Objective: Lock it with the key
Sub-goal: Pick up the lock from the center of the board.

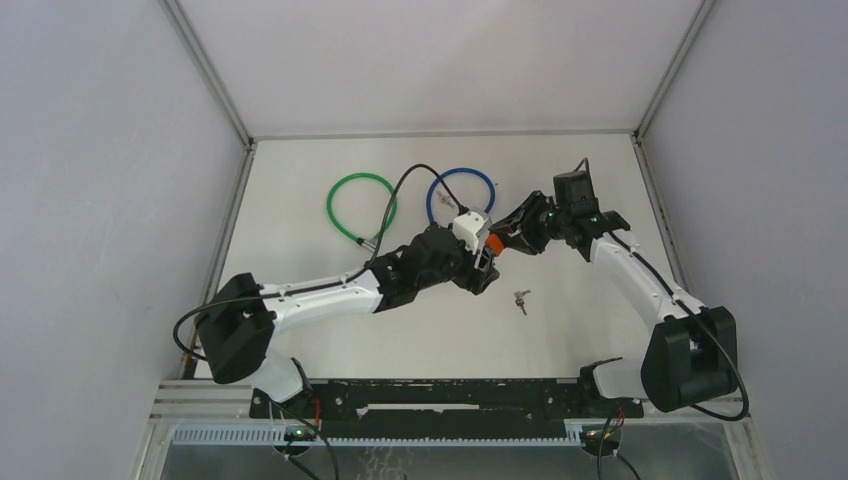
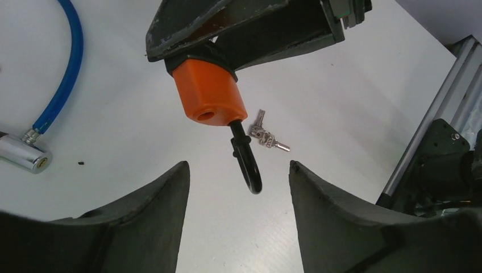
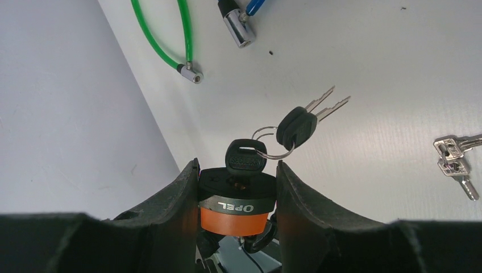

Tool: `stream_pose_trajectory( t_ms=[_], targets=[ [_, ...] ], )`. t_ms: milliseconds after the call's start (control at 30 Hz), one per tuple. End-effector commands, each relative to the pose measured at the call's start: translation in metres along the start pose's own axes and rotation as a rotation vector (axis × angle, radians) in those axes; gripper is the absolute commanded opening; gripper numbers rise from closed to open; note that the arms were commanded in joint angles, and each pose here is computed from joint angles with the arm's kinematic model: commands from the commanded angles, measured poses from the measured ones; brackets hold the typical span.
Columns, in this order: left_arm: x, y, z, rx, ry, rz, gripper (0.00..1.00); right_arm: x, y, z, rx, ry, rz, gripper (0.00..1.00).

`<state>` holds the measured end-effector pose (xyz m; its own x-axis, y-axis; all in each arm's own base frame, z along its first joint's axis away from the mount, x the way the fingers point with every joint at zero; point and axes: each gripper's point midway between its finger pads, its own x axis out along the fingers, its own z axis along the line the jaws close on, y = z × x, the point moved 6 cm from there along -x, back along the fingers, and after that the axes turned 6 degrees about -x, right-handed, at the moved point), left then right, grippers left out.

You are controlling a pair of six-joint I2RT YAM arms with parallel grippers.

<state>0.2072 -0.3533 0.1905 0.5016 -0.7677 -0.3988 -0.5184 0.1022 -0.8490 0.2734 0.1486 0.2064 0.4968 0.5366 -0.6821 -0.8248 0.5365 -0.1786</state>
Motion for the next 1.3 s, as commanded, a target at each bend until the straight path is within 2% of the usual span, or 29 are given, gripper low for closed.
stream_pose_trajectory(
  t_ms=[0, 133, 233, 267, 300, 367, 500, 567, 667, 800, 900, 1033, 1067, 1133, 1267],
  targets=[
    [0.000, -0.031, -0.009, 0.039, -0.007, -0.074, 0.62, -0.016, 0.000, 0.016, -0.015, -0.078, -0.016, 0.01],
    [0.002, -0.032, -0.009, 0.055, -0.015, -0.050, 0.47, -0.019, 0.000, 0.016, -0.013, -0.079, -0.017, 0.02],
    [0.000, -0.034, -0.006, 0.069, -0.043, -0.043, 0.21, -0.022, 0.002, 0.016, -0.017, -0.081, -0.016, 0.02],
    [-0.001, -0.035, -0.004, 0.073, -0.060, -0.041, 0.07, -0.023, 0.003, 0.017, -0.022, -0.082, -0.015, 0.02],
    [-0.005, -0.036, -0.003, 0.084, -0.069, -0.029, 0.01, -0.024, 0.004, 0.017, -0.026, -0.086, -0.009, 0.02],
    [-0.013, -0.039, -0.001, 0.092, -0.070, 0.007, 0.00, -0.026, 0.006, 0.018, -0.052, -0.101, 0.004, 0.09],
    [-0.045, -0.051, 0.004, -0.017, 0.040, 0.033, 0.00, -0.038, 0.009, 0.021, -0.173, -0.181, 0.030, 0.53],
    [-0.066, -0.056, 0.006, -0.093, 0.155, 0.050, 0.00, -0.049, 0.011, 0.023, -0.257, -0.242, 0.040, 0.62],
    [-0.100, -0.066, 0.012, -0.165, 0.232, 0.050, 0.00, -0.073, 0.016, 0.028, -0.417, -0.331, 0.003, 0.64],
    [-0.140, -0.079, 0.015, -0.196, 0.260, 0.022, 0.00, -0.094, 0.023, 0.033, -0.686, -0.354, -0.141, 0.63],
    [-0.161, -0.090, 0.011, -0.246, 0.314, -0.004, 0.00, -0.101, 0.037, 0.045, -0.926, -0.384, -0.308, 0.61],
    [-0.175, -0.092, 0.001, -0.259, 0.399, 0.014, 0.00, -0.107, 0.064, 0.060, -1.256, -0.521, -0.620, 0.64],
    [-0.177, -0.091, 0.000, -0.252, 0.411, 0.017, 0.00, -0.109, 0.065, 0.065, -1.271, -0.552, -0.694, 0.66],
    [-0.182, -0.087, -0.002, -0.226, 0.442, 0.032, 0.00, -0.114, 0.069, 0.073, -1.280, -0.628, -0.682, 0.72],
    [-0.193, -0.080, -0.007, -0.147, 0.498, 0.042, 0.00, -0.128, 0.076, 0.084, -1.371, -0.786, -0.611, 0.74]
  ],
)
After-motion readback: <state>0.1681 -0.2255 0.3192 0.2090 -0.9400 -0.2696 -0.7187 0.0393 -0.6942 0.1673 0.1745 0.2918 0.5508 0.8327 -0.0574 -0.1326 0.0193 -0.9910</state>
